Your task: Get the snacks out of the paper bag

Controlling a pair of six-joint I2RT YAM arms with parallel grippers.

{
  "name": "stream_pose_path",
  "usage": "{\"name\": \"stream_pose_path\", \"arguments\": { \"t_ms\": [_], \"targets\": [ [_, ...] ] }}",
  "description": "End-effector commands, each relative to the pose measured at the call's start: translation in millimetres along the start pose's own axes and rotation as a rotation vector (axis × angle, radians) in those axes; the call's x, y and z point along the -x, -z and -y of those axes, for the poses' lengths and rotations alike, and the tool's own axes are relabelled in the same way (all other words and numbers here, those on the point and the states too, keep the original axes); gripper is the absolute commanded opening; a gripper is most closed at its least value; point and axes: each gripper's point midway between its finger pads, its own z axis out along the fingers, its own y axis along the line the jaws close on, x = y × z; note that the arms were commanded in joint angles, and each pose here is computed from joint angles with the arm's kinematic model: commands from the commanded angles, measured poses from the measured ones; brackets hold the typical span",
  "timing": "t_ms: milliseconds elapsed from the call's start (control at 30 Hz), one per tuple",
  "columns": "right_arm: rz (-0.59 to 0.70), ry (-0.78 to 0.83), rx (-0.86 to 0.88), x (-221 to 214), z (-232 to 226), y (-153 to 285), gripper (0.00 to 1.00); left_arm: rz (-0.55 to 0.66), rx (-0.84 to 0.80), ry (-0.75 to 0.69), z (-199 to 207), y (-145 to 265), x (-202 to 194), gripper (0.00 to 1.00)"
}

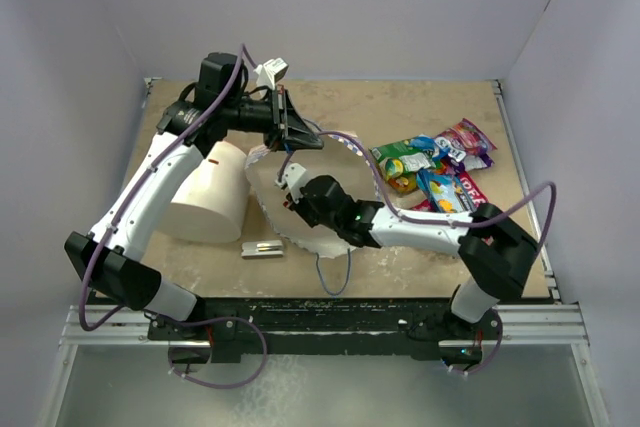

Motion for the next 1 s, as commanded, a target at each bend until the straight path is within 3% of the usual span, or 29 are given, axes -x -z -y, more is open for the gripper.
{"name": "stream_pose_path", "arguments": {
  "t_ms": [0,233,400,833,967],
  "targets": [
    [0.025,0.039,0.031,7.4,1.7,29.0,0.00,0.057,-0.066,-0.090,30.3,11.0,3.5,0.00],
    [0.097,0.040,0.181,16.7,-17.8,69.8,0.00,0.095,-0.074,-0.089,34.3,10.2,12.2,0.00],
    [0.213,0.030,0.209,51.4,-13.0,111.9,0.00,0.098,-0.119,-0.080,42.8,6.8,18.9,0.00],
    [0.573,-0.147,-0.164,188.6,91.2,259.3,0.00,0.085,-0.287,0.009,83.7,12.5,23.9,0.00],
    [0.638,-0.215,-0.266,209.1,117.3,292.5,0.00,0.075,-0.330,0.030,93.0,9.5,32.3,0.00]
  ]
}}
